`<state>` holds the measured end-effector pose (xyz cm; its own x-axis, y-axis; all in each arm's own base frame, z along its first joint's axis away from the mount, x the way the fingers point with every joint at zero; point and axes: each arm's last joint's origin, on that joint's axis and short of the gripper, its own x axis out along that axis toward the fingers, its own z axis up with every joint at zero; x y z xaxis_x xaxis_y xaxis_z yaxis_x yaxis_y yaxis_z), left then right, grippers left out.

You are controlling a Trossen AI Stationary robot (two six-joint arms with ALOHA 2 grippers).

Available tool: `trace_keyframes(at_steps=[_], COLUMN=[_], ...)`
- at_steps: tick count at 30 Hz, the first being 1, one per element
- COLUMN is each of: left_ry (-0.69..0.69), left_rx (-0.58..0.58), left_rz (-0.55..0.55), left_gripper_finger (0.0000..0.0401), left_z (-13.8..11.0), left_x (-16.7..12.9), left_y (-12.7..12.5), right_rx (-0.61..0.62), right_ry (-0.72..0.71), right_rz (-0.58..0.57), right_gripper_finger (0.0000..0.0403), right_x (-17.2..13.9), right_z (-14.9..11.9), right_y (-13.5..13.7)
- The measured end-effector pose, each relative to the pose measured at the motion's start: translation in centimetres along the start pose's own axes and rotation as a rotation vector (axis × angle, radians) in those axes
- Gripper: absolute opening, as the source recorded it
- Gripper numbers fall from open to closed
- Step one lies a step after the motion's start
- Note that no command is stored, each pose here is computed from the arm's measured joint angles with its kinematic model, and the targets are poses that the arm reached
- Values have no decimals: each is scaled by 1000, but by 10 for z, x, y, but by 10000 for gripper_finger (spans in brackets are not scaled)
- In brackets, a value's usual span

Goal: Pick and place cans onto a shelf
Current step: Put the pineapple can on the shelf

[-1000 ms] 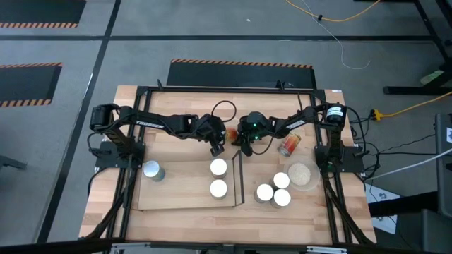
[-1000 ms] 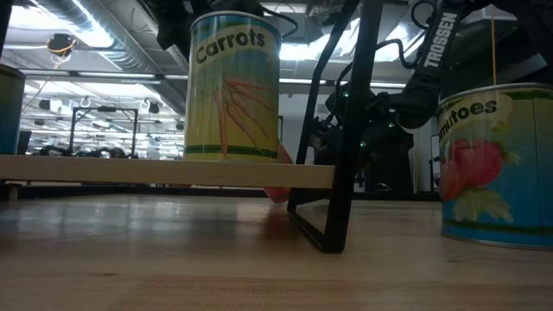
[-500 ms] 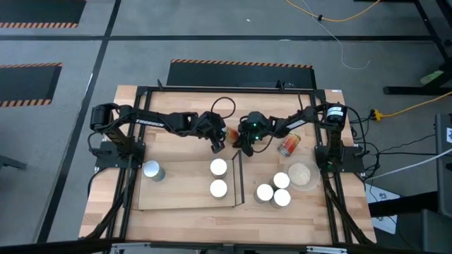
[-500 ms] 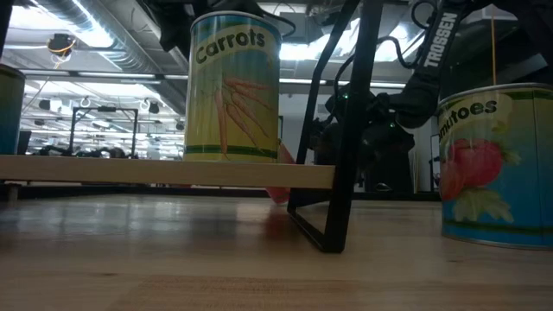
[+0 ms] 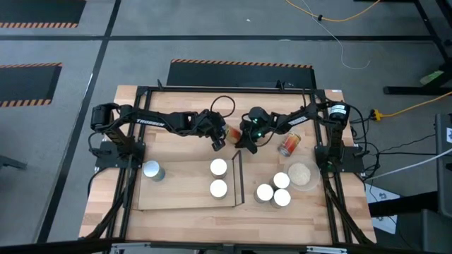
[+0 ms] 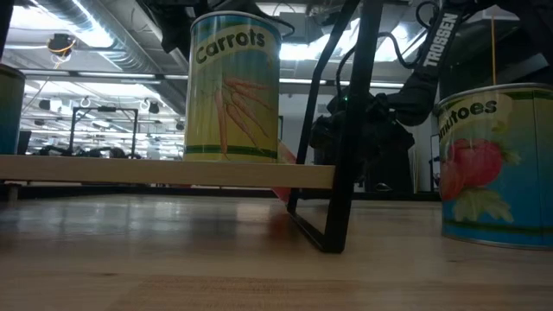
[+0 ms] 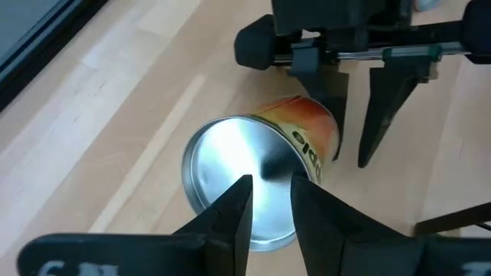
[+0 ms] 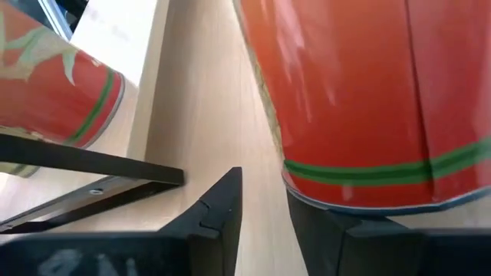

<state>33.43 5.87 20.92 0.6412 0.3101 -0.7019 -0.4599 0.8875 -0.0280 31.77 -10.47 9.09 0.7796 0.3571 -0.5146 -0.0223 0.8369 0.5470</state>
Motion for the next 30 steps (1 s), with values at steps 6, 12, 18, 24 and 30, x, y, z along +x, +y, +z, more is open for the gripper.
trace_keyframes(at_steps=[6, 12, 18, 24, 30], left_ry=[-37, -57, -59, -51, -87], left_rx=[20, 22, 21, 20, 22], left_rz=[-10, -46, -90, -84, -71], left_gripper_finger=[85, 85, 85, 85, 85], left_z=[4, 6, 6, 4, 5], left_x=[0, 0, 0, 6, 16], left_y=[-1, -3, -4, -4, -5], right_rx=[1, -2, -4, 3, 10], right_ry=[-5, -26, -38, -36, -23], right_rz=[-10, -113, -156, -158, -179], right_gripper_finger=[108, 108, 108, 108, 108], right_x=[-1, -1, -1, -1, 0], right_z=[1, 1, 2, 1, -1], right_y=[-1, -4, -5, -6, -5])
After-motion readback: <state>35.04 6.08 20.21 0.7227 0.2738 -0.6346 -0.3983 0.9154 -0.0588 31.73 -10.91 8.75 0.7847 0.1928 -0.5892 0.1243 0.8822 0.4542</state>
